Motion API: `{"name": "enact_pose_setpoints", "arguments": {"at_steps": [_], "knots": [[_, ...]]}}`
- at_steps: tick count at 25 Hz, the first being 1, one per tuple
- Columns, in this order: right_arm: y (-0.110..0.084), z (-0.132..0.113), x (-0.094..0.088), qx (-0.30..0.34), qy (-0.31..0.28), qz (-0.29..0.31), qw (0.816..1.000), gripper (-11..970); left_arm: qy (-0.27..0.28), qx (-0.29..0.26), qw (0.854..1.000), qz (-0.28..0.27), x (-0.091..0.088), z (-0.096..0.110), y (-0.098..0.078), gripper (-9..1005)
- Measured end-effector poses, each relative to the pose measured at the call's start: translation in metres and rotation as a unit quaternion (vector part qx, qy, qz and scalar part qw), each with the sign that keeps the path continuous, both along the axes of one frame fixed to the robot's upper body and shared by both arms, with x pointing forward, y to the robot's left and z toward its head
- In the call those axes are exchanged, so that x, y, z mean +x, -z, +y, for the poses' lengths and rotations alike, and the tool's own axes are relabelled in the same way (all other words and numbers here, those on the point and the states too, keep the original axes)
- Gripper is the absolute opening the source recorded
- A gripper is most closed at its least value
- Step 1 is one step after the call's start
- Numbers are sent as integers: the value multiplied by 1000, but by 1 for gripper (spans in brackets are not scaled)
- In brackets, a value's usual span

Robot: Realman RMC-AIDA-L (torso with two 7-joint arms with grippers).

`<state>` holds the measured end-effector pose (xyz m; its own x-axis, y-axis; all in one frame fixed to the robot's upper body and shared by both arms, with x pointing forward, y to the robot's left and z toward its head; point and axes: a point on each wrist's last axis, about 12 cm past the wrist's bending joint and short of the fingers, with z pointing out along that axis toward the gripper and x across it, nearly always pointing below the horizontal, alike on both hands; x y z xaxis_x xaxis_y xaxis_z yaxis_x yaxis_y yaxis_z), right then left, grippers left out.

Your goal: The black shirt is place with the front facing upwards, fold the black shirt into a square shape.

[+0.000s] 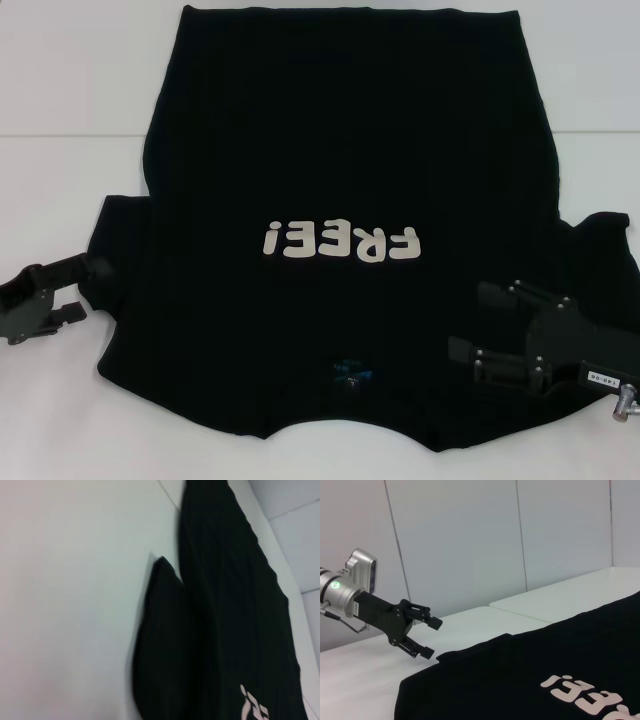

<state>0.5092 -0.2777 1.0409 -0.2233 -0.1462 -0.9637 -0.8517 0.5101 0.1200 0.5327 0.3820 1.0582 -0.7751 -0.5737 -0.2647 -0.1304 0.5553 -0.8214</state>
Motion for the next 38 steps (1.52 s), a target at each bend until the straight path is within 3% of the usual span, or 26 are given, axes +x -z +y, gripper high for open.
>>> {"name": "enact_pose_setpoints", "arguments": {"at_steps": [38], "knots": [[-3,3,5,1,-2,-3,1000,914,-20,8,1000,21,15,-12,5,843]]}}
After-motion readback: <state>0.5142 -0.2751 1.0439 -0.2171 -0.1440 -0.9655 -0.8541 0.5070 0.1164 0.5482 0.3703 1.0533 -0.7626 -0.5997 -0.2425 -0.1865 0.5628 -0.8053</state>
